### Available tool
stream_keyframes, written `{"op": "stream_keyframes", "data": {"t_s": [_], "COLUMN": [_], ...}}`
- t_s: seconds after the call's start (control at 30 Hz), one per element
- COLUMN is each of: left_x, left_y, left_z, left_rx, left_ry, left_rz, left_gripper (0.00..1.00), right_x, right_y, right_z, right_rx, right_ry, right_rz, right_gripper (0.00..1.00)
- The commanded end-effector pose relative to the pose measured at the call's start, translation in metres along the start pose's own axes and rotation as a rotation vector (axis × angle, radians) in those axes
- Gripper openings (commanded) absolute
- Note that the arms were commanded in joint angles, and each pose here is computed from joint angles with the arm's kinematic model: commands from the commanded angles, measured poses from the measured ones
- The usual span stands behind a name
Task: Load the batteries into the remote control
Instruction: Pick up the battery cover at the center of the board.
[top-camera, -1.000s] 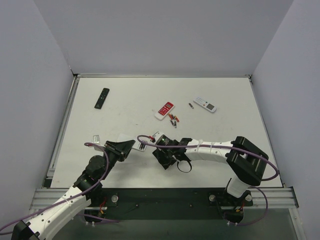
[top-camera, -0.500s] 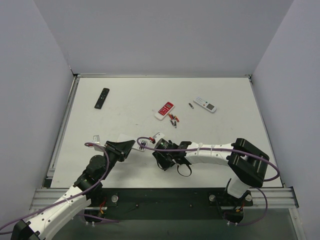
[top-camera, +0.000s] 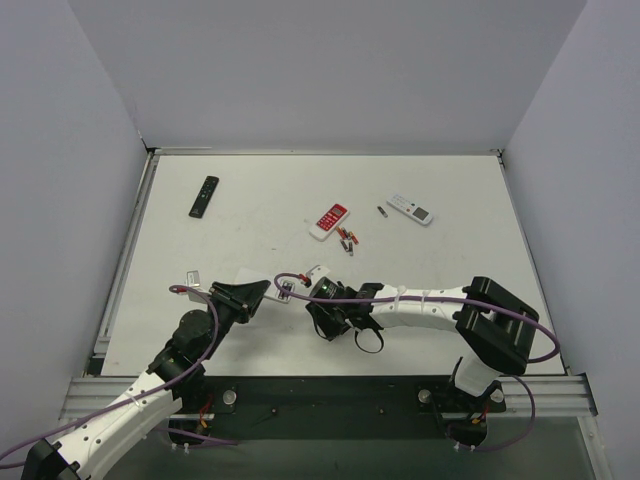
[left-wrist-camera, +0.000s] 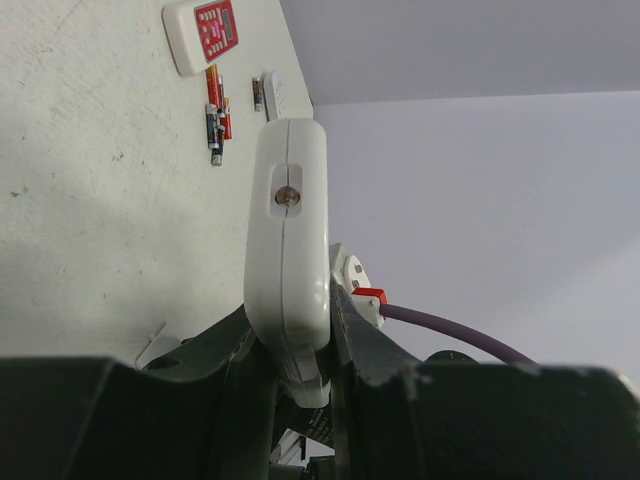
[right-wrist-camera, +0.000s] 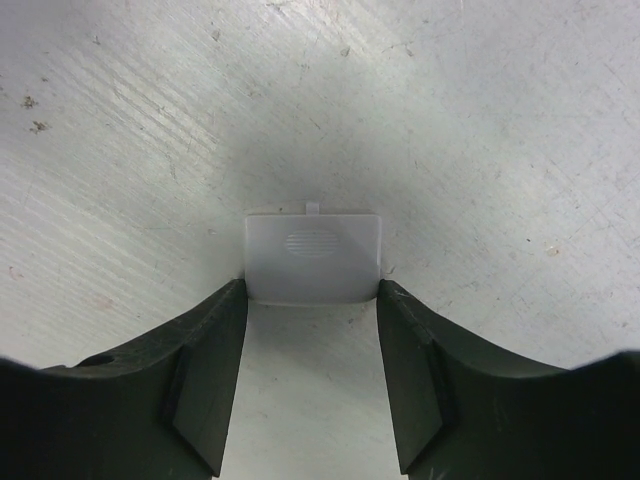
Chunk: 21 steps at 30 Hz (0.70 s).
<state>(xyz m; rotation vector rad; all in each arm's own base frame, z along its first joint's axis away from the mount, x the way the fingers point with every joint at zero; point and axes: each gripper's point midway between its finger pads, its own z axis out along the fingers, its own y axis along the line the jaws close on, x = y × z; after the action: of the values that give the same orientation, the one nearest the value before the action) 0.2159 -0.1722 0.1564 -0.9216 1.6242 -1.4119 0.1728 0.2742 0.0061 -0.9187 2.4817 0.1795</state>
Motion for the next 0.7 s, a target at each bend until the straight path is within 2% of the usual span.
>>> {"op": "stream_keyframes", "data": {"t_s": [0.0, 0.17, 0.33, 0.47, 0.67], "left_x": [0.002, 0.002, 0.002, 0.002, 0.003], "left_y": [0.055, 0.055, 0.055, 0.054, 0.058], "left_z": [-0.003, -0.003, -0.004, -0.003, -0.004], "left_rx": [-0.083, -0.084, -0.084, -0.079, -0.094], "left_ry": [-0.004, -0.004, -0.001, 0.001, 0.005], "left_rz": [0.006, 0.005, 0.003, 0.005, 0.011], "left_gripper": [0.0, 0.0, 0.0, 0.0, 0.0], "right_x": [0.058, 0.059, 0.058, 0.054, 0.038], "right_y": [-0.02, -0.024, -0.026, -0.026, -0.027], "right_z": [0.011, 0.01, 0.009, 0.006, -0.009], "right_rx": [0.071, 0.076, 0.082, 0.072, 0.058], "right_ry": [0.177, 0.17, 0.165, 0.147, 0.096], "right_rz": [-0.016, -0.003, 0.004, 0.0, -0.025], "right_gripper": [0.47, 0.39, 0.38, 0.28, 0.19]}}
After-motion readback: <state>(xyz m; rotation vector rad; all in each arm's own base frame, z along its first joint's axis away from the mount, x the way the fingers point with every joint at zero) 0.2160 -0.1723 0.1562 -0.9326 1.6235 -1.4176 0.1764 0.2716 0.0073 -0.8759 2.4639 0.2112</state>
